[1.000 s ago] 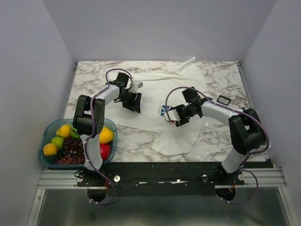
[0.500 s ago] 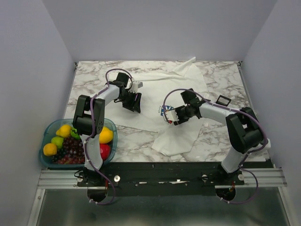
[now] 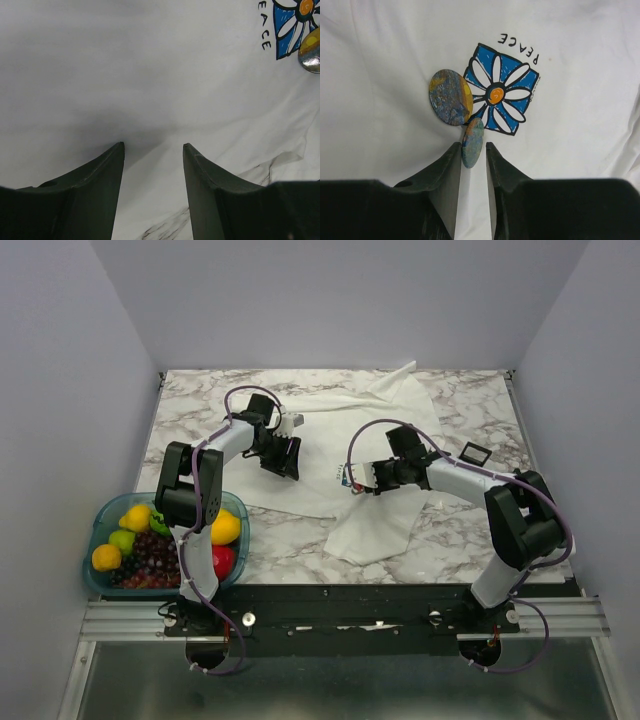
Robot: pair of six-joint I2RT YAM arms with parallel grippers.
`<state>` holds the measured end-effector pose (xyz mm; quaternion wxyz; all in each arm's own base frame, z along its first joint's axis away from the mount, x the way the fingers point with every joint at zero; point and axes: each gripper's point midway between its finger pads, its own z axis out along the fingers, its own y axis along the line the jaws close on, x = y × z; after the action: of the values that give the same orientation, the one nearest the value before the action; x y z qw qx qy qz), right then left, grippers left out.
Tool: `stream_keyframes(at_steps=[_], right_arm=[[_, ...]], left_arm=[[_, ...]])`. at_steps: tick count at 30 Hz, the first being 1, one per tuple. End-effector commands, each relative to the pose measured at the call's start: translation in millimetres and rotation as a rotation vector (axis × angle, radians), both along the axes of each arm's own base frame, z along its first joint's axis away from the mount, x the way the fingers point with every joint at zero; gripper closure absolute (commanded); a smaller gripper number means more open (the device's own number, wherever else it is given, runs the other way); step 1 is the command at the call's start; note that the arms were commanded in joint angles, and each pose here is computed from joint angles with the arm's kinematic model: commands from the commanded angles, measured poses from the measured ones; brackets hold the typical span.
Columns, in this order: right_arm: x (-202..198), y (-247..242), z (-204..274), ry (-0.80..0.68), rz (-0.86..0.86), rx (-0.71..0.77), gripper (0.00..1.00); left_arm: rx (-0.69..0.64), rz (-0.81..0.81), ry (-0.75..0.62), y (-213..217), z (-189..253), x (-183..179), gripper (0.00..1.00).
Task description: Remove the brooch from the garment
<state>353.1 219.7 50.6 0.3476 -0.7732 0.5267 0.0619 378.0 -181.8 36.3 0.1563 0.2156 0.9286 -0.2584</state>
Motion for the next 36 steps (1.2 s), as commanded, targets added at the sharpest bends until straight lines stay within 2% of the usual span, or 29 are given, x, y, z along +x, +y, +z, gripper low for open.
stream_keyframes(at_steps=[1,5,16,19,23,29,36], right_arm=[[8,1,11,-0.018,-0.067,0.024,0.69],[14,1,14,0.009,-0.139,0.043,0.72],[30,-16,19,0.053,-0.366,0.045,0.72],[26,-21,16,0.098,-0.432,0.052,0.71],[15,-16,8,0.231,-0.522,0.086,0.69],[15,-3,9,0.322,-0.556,0.123,0.67],[25,-3,8,0.322,-0.574,0.085,0.66]], left_arm=[[-0.001,-0.024,0.009,-1,1,-4,0.41],[-0.004,-0.03,0.011,-1,0,-5,0.41],[-0.015,-0.04,0.018,-3,2,-7,0.41],[-0.033,-0.048,0.02,-6,6,-9,0.41],[-0.059,-0.056,0.018,-11,12,-10,0.41],[-0.06,-0.066,0.022,-12,11,-10,0.41],[-0.069,-0.073,0.022,-14,13,-9,0.41]])
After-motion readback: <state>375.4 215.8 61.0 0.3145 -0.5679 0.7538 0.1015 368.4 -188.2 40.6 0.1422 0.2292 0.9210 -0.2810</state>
